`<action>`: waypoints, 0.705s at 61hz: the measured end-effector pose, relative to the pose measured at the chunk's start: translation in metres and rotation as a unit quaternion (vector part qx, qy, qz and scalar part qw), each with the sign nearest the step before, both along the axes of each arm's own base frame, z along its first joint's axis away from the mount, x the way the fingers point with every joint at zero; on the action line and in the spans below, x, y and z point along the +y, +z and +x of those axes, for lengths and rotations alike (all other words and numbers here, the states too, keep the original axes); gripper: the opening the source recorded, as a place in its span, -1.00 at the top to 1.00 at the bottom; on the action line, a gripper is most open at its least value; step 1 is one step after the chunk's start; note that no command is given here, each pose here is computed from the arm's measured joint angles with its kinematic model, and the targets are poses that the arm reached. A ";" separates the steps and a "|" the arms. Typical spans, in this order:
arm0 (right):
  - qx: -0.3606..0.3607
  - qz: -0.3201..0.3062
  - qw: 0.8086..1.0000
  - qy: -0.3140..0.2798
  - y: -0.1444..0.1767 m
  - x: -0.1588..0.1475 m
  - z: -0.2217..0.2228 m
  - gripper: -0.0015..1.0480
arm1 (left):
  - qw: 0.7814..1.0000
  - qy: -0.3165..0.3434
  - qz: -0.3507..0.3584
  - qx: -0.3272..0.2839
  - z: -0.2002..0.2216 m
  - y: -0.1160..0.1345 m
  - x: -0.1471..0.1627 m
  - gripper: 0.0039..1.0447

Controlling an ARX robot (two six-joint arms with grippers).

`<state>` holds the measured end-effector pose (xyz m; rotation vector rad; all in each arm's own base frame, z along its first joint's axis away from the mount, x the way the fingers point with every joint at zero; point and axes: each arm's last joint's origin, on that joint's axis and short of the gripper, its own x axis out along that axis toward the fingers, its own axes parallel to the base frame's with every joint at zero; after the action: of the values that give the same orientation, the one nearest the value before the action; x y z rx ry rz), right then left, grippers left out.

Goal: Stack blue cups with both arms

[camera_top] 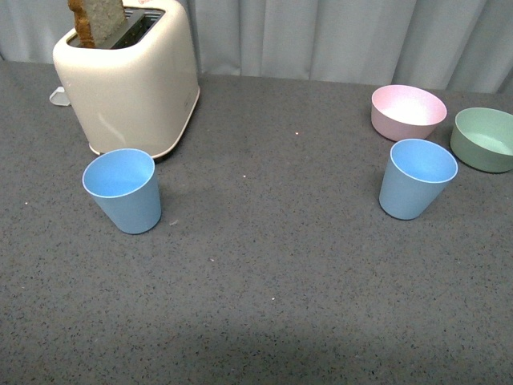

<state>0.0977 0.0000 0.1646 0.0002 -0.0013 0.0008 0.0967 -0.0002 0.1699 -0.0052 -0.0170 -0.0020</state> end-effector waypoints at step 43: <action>0.000 0.000 1.000 0.000 0.000 0.000 0.000 -0.81 | 0.960 0.031 -0.089 0.265 0.087 0.011 -0.012 -0.88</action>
<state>0.0977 0.0000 0.1646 0.0002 -0.0013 0.0008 0.1837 -0.0125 0.1805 -0.1849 0.5197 0.0644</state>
